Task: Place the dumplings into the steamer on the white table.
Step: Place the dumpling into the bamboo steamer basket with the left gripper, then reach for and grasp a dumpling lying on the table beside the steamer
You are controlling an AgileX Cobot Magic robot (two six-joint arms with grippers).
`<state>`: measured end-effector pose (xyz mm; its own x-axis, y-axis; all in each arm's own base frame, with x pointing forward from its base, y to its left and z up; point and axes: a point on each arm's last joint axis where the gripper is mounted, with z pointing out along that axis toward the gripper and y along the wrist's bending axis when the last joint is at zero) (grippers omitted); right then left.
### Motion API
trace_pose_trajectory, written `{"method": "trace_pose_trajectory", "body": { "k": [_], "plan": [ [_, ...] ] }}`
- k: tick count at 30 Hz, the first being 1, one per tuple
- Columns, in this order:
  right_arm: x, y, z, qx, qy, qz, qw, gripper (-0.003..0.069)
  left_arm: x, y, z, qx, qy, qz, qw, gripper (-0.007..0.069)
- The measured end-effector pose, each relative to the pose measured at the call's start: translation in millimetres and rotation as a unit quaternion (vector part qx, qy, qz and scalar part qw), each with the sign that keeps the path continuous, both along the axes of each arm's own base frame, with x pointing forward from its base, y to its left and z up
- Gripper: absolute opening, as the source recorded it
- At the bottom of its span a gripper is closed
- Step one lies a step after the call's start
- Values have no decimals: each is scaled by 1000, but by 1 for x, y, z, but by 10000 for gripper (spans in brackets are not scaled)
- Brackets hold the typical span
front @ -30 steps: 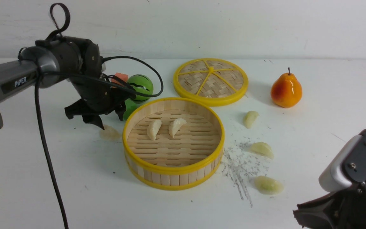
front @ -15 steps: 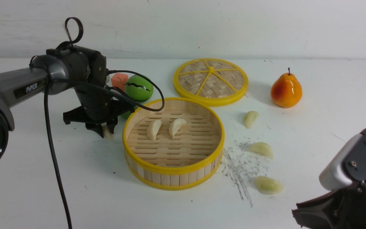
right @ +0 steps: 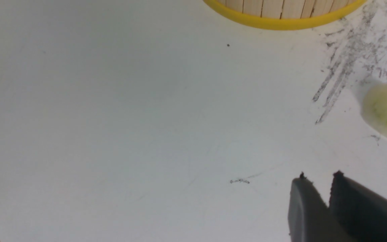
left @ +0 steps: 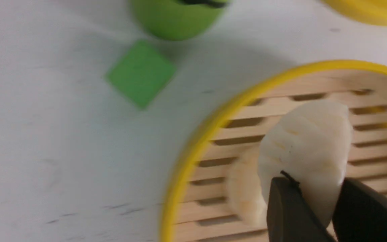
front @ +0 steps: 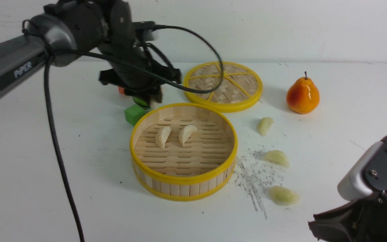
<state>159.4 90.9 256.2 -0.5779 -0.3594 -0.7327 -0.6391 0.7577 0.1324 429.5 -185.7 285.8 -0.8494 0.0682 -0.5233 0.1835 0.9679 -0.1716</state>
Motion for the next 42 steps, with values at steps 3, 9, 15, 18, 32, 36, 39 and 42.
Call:
{"method": "trace_pose_trajectory", "body": {
  "k": [3, 9, 15, 18, 32, 36, 39, 42],
  "plan": [
    [0, 0, 0, 0, 0, 0, 1000, 115, -6, -33, -17, -4, 5, -36, 999, 171],
    [0, 0, 0, 0, -1, -1, 1000, 117, -2, -70, -68, 1, 12, -65, 998, 171],
    [0, 0, 0, 0, -1, -1, 1000, 117, 3, -74, -79, -2, 2, -66, 998, 181],
    [0, 0, 0, 0, -1, -1, 1000, 117, 3, -74, -79, -3, 0, -66, 998, 230],
    [9, 5, 8, 5, 60, -17, 998, 251, -37, -50, 33, 20, -15, -108, 994, 184],
    [42, 15, 22, -27, 96, -13, 995, 392, -97, -15, 133, 11, -84, -133, 987, 12],
    [68, 23, 21, -59, 119, 0, 991, 450, -139, 10, 169, 8, -109, -141, 984, -14],
    [98, 29, 11, -106, 132, 13, 986, 475, -179, 34, 180, 8, -117, -144, 983, -14]
  ]
}}
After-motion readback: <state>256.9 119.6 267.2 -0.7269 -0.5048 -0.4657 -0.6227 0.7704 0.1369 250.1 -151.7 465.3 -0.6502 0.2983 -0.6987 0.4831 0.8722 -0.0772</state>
